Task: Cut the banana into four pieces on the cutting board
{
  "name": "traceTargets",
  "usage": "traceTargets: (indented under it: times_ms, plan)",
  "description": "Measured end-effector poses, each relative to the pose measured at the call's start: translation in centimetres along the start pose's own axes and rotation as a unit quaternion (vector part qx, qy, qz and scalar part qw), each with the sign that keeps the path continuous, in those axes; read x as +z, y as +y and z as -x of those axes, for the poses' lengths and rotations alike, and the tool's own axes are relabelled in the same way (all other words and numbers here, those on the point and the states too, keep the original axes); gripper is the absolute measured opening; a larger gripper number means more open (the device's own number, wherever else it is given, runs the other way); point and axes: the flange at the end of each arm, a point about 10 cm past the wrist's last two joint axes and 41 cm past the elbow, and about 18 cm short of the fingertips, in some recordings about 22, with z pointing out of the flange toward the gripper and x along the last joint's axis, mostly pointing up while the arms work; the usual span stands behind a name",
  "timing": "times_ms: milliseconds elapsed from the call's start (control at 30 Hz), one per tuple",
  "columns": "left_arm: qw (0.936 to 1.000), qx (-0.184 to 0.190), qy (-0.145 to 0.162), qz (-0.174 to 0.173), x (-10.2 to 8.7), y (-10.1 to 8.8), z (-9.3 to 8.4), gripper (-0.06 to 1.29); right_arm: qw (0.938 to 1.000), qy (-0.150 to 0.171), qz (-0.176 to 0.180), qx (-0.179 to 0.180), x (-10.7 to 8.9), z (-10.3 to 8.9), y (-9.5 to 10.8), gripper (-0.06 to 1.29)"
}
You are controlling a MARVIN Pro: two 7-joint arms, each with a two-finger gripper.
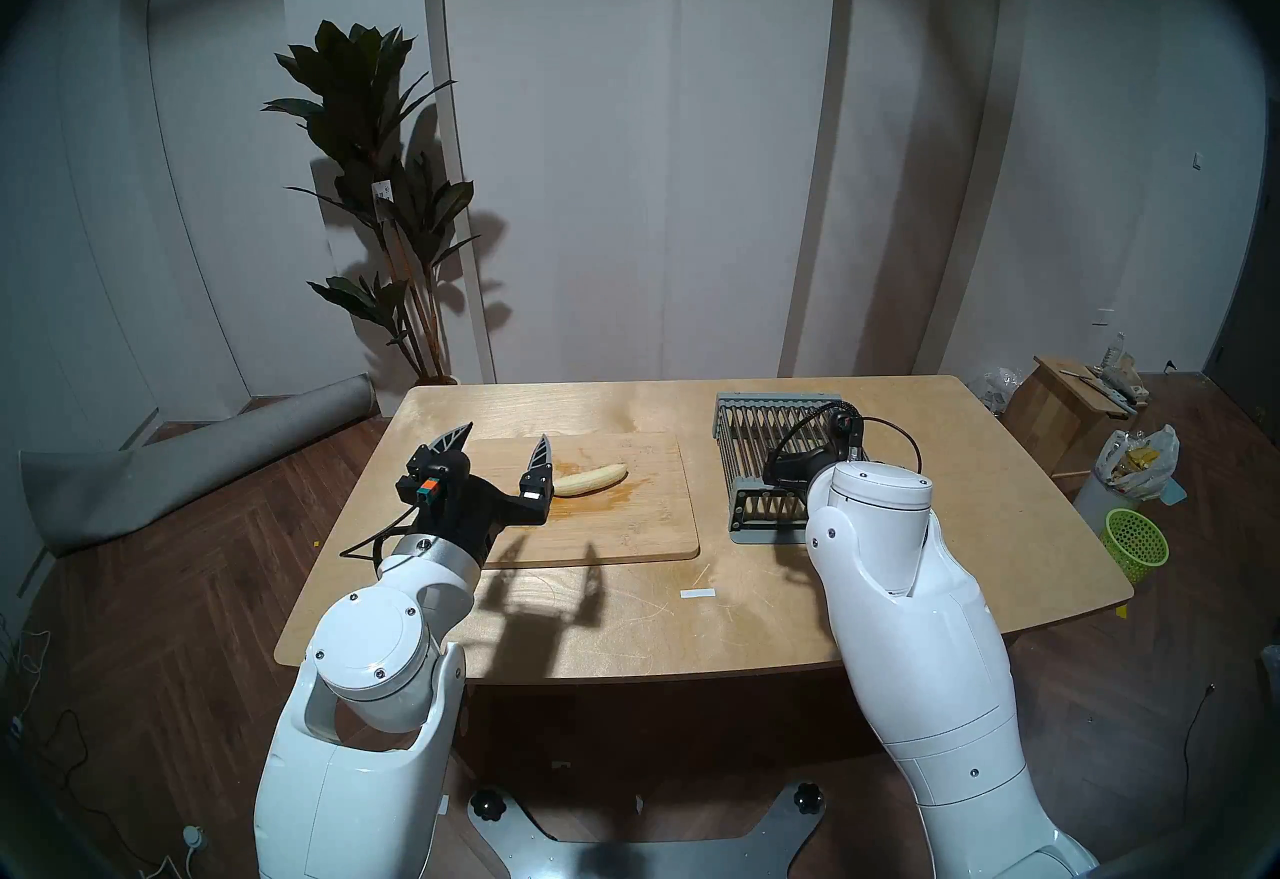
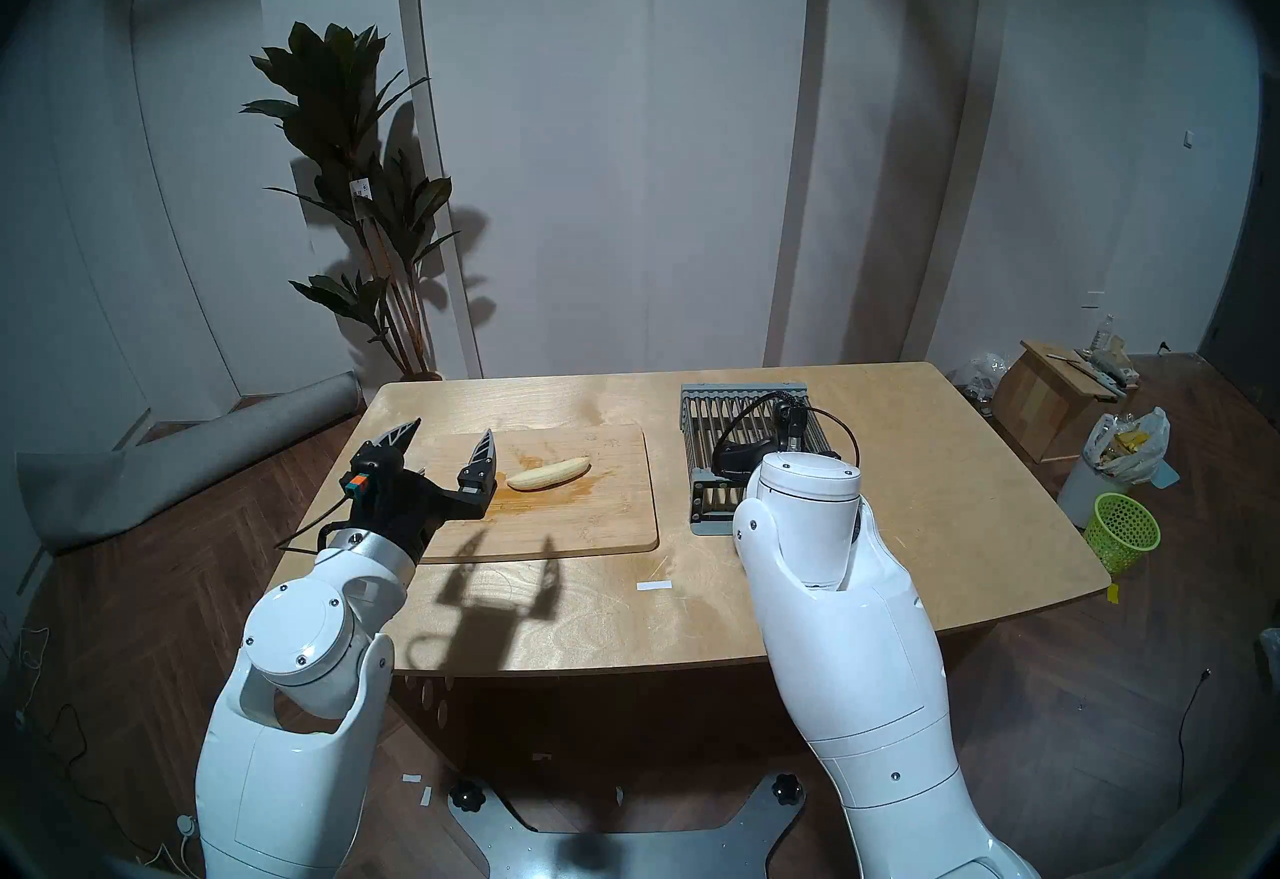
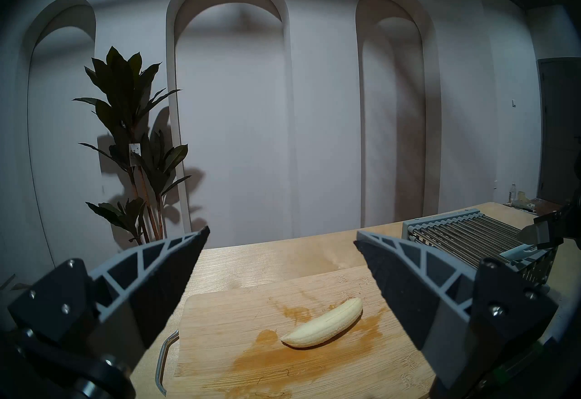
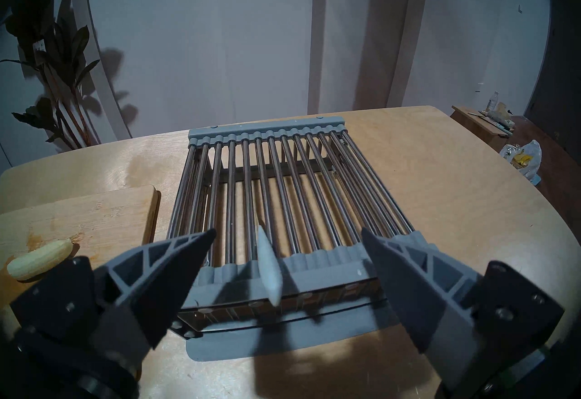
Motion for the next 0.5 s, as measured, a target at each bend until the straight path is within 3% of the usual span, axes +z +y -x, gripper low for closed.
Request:
traceTargets:
  times_ms: [500]
  plan:
    - [1.0000, 0.000, 0.000, 0.000, 0.0, 0.0, 0.0, 1.26, 0.9997, -0.020, -0.011, 0.002, 1.8, 1.1, -0.1, 1.25]
